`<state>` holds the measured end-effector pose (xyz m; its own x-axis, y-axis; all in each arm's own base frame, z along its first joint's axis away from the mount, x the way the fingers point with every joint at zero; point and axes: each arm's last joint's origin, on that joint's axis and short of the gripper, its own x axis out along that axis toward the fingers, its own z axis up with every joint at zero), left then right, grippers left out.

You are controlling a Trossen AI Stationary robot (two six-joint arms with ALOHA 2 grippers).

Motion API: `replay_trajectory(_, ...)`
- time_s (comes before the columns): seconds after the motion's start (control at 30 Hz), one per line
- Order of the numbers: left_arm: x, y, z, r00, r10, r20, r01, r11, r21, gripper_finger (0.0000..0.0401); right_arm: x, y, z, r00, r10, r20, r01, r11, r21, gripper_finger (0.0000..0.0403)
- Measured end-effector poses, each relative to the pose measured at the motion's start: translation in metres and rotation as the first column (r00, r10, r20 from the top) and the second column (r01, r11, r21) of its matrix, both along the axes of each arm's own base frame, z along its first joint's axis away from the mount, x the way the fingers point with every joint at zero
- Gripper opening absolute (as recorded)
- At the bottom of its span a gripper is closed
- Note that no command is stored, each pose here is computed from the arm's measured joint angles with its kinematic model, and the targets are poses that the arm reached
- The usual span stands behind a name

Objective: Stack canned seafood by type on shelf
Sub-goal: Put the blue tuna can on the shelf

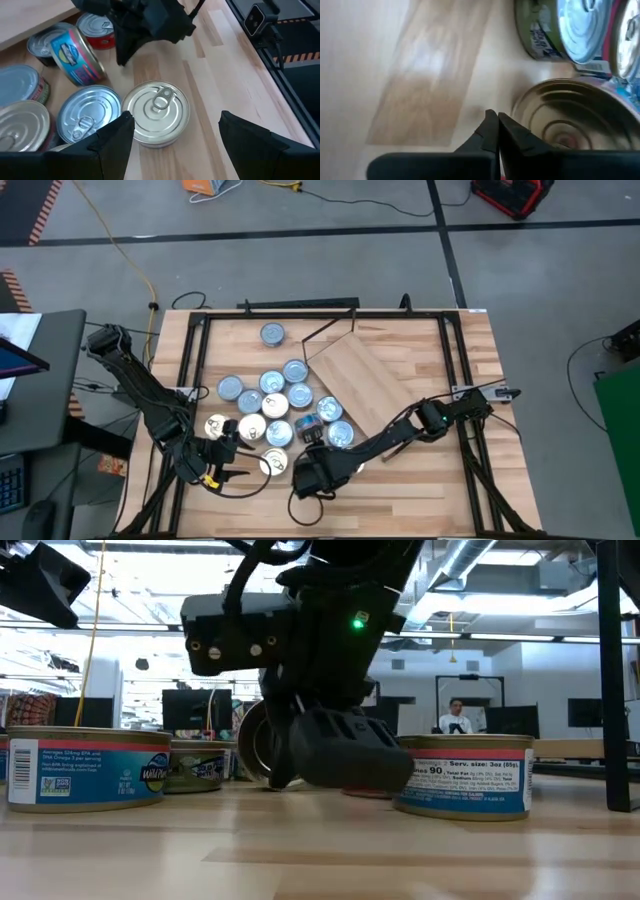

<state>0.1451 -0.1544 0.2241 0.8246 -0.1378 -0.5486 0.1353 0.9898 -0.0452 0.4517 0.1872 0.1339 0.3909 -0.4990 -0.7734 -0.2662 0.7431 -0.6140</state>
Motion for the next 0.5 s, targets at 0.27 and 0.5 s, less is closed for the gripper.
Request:
replay_trajectory(0.27,0.0,0.0,0.0,0.999,0.033,0.005,-0.033,0.999,-0.023,0.0279,0.006,-0.001,0.053,0.996,-0.086,0.002,0.085,0.985,0.147,0.0066)
replay_trajectory(0.5,0.003,0.003,-0.001,0.986,0.147,0.082,-0.151,0.988,0.039,0.0279,0.015,-0.02,0.085,0.996,-0.085,0.018,0.079,0.974,0.213,0.0173)
